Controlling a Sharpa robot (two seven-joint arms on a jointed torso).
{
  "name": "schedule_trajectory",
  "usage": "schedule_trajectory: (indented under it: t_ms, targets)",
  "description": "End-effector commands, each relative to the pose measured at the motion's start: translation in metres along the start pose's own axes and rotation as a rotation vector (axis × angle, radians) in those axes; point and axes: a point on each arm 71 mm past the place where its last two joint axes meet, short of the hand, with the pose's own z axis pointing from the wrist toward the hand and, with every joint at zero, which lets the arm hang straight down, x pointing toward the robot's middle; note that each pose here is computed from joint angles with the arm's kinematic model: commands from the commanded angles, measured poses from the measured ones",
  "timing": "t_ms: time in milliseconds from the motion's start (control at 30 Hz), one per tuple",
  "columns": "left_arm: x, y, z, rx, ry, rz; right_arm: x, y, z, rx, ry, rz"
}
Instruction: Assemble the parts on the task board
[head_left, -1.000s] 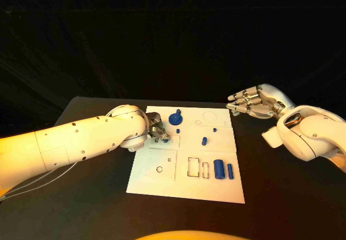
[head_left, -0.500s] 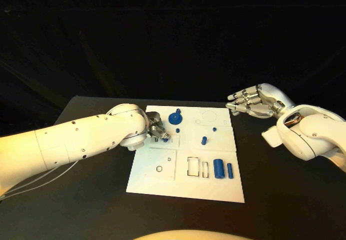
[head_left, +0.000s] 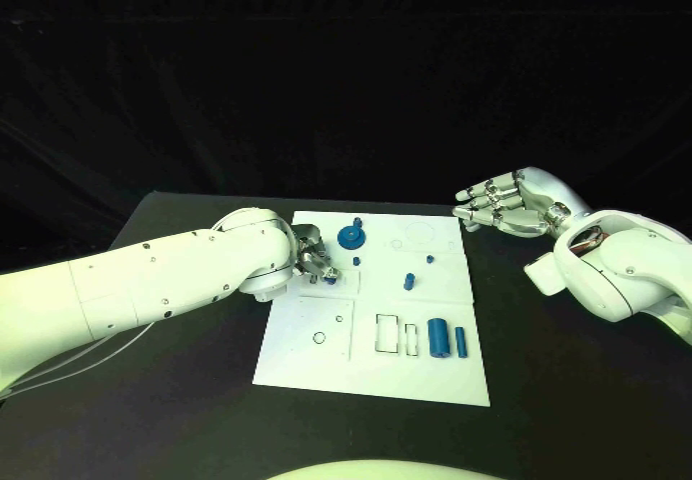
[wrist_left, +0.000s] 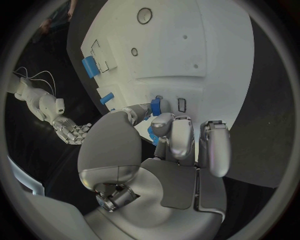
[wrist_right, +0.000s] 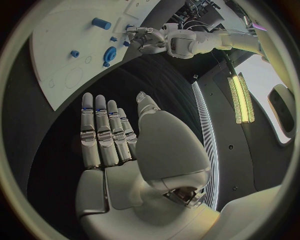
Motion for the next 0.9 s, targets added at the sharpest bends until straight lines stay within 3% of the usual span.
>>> schedule_trajectory:
  t_ms: [33,900]
  targets:
    - [0.0055,0.0023,0.0006,-0.015,0.016,0.042,0.0011,0.0001,0.0000,0.000,0.012,0.001]
    - [0.0056,0.0032,-0.0007,-0.012,0.021,0.061,0.0013,-0.0007,0.0004,0.001,0.016,0.001]
